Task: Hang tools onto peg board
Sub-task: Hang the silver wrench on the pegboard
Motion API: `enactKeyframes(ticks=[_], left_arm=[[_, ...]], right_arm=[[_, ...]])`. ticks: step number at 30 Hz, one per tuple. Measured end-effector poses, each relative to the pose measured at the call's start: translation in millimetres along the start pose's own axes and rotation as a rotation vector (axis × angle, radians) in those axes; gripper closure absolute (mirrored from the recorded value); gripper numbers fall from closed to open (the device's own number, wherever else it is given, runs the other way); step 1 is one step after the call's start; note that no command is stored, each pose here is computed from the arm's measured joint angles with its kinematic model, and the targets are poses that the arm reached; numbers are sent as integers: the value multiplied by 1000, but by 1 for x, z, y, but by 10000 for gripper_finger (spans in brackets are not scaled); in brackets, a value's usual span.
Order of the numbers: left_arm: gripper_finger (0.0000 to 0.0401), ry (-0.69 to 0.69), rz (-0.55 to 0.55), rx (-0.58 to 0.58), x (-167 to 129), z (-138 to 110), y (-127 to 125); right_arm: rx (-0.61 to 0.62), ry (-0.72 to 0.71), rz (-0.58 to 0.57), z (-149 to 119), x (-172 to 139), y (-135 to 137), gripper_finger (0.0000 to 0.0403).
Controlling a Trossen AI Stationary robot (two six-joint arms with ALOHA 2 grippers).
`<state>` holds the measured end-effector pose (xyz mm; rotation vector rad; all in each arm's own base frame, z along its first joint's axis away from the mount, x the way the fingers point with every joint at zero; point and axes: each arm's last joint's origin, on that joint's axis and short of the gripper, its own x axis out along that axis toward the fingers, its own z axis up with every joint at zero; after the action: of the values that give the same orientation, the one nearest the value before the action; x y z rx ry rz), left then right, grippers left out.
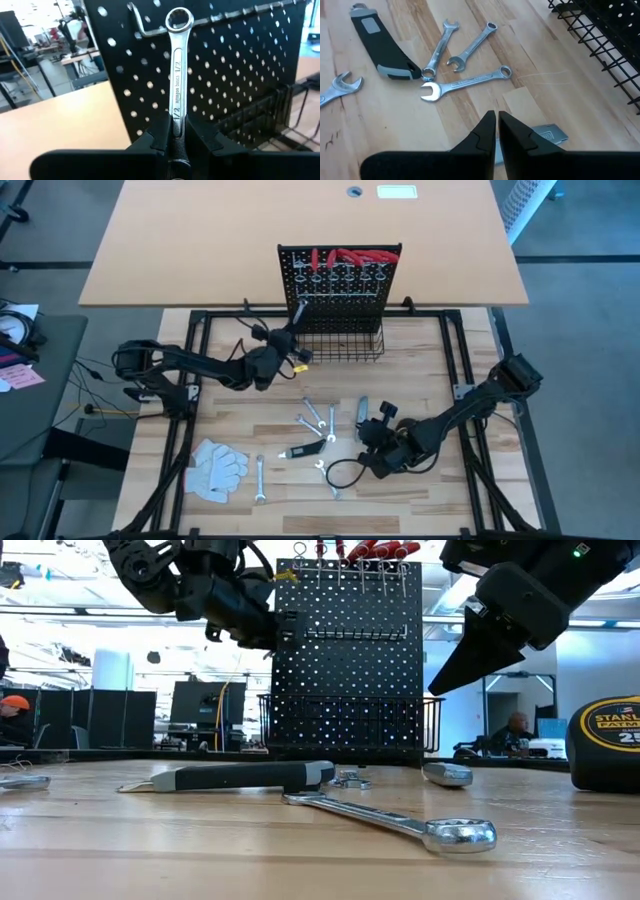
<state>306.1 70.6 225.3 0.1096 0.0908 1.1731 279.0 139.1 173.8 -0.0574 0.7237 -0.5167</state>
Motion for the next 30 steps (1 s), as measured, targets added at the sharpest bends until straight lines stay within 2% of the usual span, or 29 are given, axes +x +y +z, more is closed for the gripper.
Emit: enactKeyframes(ticks=[15, 23, 30], left_arm=[[371, 29, 29, -37, 11, -5, 7], [284, 43, 25, -59, 13, -7, 9], [240, 22, 16, -5, 7, 6, 14]], right_arm=[[2, -1, 1, 0, 0, 0, 374], [2, -1, 1, 0, 0, 0, 374], [2, -1, 1, 0, 0, 0, 374]])
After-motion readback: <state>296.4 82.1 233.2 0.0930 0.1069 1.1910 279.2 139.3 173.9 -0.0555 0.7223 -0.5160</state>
